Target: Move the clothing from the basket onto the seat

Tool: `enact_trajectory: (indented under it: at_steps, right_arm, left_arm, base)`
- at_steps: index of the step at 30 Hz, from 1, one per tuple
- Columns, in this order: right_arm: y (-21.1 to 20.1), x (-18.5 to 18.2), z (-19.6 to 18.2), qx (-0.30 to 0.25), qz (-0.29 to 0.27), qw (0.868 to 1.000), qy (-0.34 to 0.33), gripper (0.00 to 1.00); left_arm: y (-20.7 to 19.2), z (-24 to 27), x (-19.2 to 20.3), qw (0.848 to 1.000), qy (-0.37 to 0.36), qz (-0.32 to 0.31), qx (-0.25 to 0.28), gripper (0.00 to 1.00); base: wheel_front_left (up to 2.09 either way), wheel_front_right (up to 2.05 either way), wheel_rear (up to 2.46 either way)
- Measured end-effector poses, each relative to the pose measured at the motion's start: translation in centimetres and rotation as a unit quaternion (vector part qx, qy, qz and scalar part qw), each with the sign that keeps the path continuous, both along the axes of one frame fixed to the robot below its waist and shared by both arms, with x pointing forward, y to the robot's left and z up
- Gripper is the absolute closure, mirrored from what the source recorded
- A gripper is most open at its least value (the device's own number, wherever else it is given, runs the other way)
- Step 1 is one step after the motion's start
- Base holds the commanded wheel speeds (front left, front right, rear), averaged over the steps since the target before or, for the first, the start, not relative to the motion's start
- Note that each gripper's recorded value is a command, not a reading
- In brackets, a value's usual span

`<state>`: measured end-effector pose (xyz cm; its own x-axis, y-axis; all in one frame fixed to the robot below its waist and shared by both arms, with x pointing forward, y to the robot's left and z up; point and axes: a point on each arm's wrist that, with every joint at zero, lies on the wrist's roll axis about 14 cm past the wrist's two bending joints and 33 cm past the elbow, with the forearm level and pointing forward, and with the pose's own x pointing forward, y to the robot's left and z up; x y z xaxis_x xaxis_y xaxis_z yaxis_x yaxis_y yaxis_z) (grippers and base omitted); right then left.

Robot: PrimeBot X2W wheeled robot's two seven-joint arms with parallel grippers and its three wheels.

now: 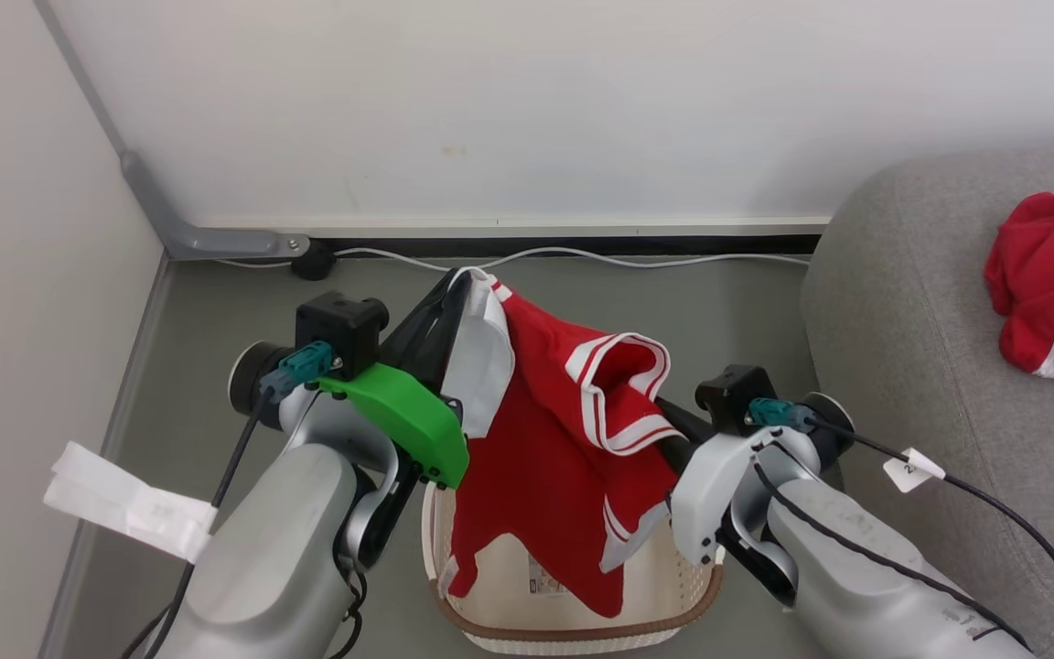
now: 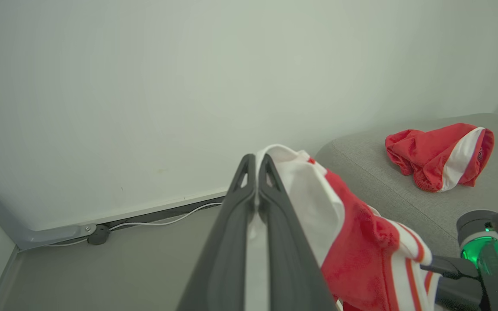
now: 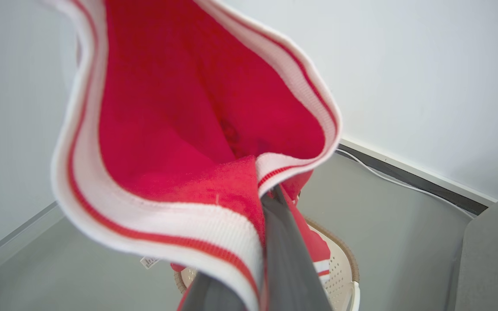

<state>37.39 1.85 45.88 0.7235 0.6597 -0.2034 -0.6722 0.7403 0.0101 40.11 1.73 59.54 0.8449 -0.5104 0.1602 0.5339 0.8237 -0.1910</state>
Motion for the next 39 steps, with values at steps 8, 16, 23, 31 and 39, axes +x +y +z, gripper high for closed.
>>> enact_trajectory:
  at_steps: [8, 16, 23, 31, 39]
  right_arm:
    - [-2.8, 1.8, 2.4, 0.011, -0.038, 0.999, -0.033, 1.00]
    - [-6.8, 3.7, 5.4, 0.012, -0.082, 0.993, -0.079, 1.00]
    - [-12.2, 4.7, 8.0, 0.004, -0.138, 0.983, -0.119, 1.00]
    - [-17.8, 4.5, 11.3, -0.002, -0.196, 0.966, -0.167, 1.00]
    - [-23.2, 2.7, 13.1, -0.018, -0.252, 0.948, -0.194, 1.00]
  left_arm:
    - [-0.3, -1.8, -0.3, 1.000, 0.019, 0.002, -0.009, 0.00]
    - [-1.5, -2.5, -0.9, 0.999, 0.028, -0.015, -0.027, 0.00]
    - [-3.7, -3.8, -2.2, 0.997, 0.040, -0.054, -0.028, 0.00]
    - [-7.3, -3.6, -3.7, 0.992, 0.034, -0.113, -0.035, 0.00]
    - [-11.0, -3.5, -5.6, 0.984, 0.033, -0.172, -0.043, 0.00]
  base:
    - [0.00, 0.00, 0.00]
    - [0.00, 0.00, 0.00]
    - [0.00, 0.00, 0.00]
    - [0.00, 0.00, 0.00]
    - [0.00, 0.00, 0.00]
